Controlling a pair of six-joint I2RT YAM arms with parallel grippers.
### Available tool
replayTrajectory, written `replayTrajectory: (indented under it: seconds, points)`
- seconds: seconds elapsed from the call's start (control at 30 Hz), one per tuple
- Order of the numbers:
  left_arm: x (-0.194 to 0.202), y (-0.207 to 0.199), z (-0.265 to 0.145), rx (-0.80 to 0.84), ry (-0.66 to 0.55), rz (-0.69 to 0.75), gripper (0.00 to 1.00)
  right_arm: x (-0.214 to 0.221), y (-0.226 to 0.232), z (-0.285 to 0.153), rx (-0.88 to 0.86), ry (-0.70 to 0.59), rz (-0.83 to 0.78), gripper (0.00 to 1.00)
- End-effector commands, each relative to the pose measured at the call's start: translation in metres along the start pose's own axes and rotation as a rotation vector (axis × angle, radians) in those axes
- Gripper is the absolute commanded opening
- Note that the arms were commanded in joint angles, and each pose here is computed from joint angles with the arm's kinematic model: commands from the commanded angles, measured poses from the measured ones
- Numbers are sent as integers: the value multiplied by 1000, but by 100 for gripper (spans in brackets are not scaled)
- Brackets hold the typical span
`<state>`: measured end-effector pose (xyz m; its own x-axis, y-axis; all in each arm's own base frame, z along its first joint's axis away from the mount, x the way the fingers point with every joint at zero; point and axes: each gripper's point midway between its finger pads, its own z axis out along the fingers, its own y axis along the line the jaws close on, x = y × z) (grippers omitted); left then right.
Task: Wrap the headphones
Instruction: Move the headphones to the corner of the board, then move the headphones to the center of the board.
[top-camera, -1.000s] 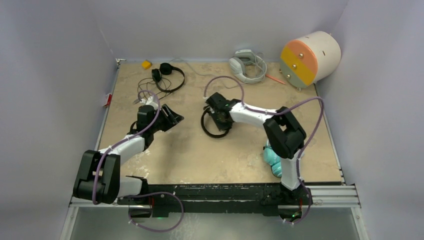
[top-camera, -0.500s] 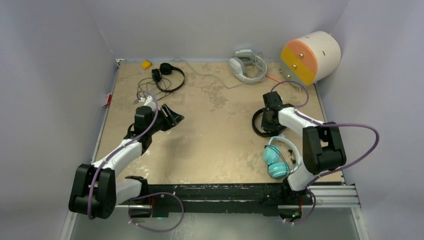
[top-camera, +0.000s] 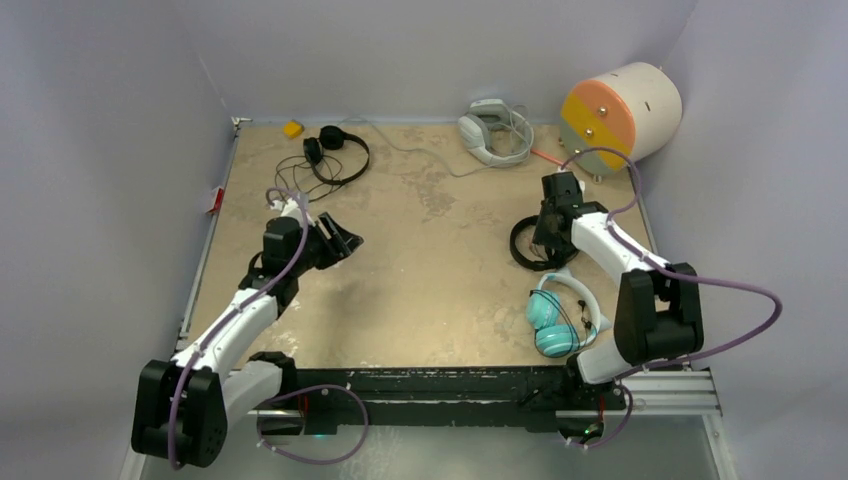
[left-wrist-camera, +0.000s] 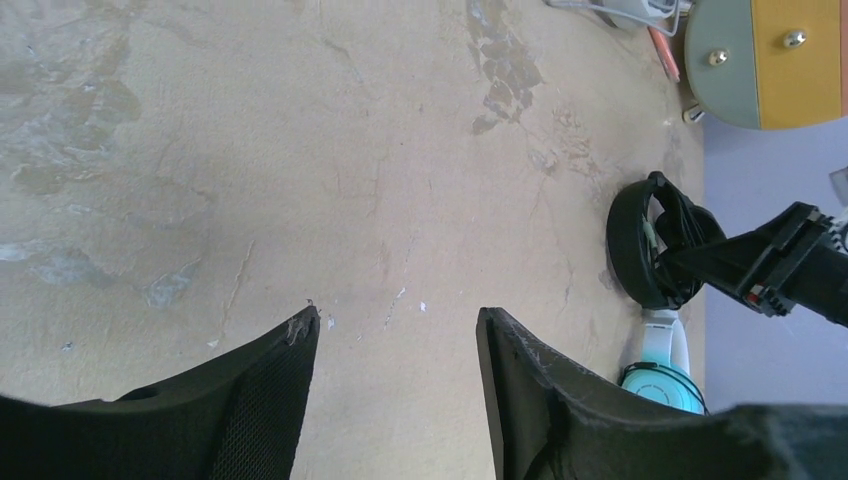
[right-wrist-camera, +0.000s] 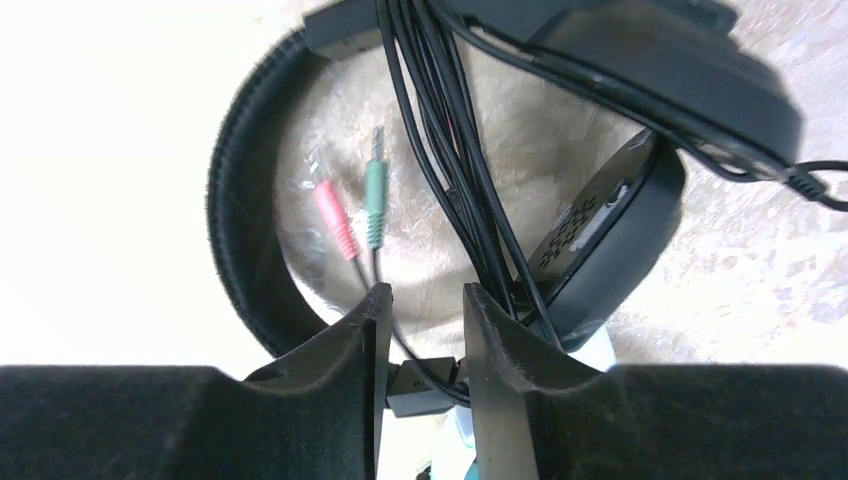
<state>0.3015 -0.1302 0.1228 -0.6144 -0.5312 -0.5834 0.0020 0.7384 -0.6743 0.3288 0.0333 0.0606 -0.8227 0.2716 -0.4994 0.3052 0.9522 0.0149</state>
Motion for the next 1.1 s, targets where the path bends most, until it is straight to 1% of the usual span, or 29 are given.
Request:
replayTrajectory:
  seconds: [0.0,0.07,0.13,0.2,0.27,0.33,0.4,0.47,0.57,0.63,0.73,0.8,0.93,1.0,1.07]
  points:
    - [-19,-11,-12,-2,-73,31,58,-33,-3,-27,9,-92,1,37]
    - [-22,-11,-15,-6,-84,32,59,-40,0,-36,-9,-107,-5,40]
    - [-27,-12,-18,-16,-107,39,59,-51,1,-45,-15,-140,-16,45]
    - [-31,-5,-23,-66,-126,32,59,-57,6,-56,-47,-155,-38,48]
    - [-40,-2,-27,-98,-168,23,59,-61,17,-67,-123,-168,-72,50]
    - [-48,-4,-30,-108,-194,24,59,-61,34,-83,-240,-194,-120,53]
    - [-56,-6,-32,-115,-219,29,61,-60,50,-97,-346,-234,-155,60]
    - [-64,-7,-35,-129,-251,25,63,-56,61,-110,-407,-260,-184,69]
    - [-76,-10,-40,-141,-278,36,69,-50,74,-123,-460,-280,-247,70]
    - [-85,-12,-42,-146,-306,17,72,-46,80,-130,-477,-293,-283,74]
    - [-95,-5,-43,-198,-345,-27,82,-38,88,-138,-505,-323,-334,92]
    - [-100,-4,-42,-220,-353,-34,85,-37,89,-144,-534,-363,-336,98]
    - [-103,-5,-36,-232,-329,-12,88,-37,85,-155,-567,-464,-306,99]
    - [-105,-3,-36,-245,-337,-4,88,-37,82,-157,-574,-509,-283,99]
    - [-105,5,-40,-274,-360,9,93,-37,78,-159,-570,-550,-265,99]
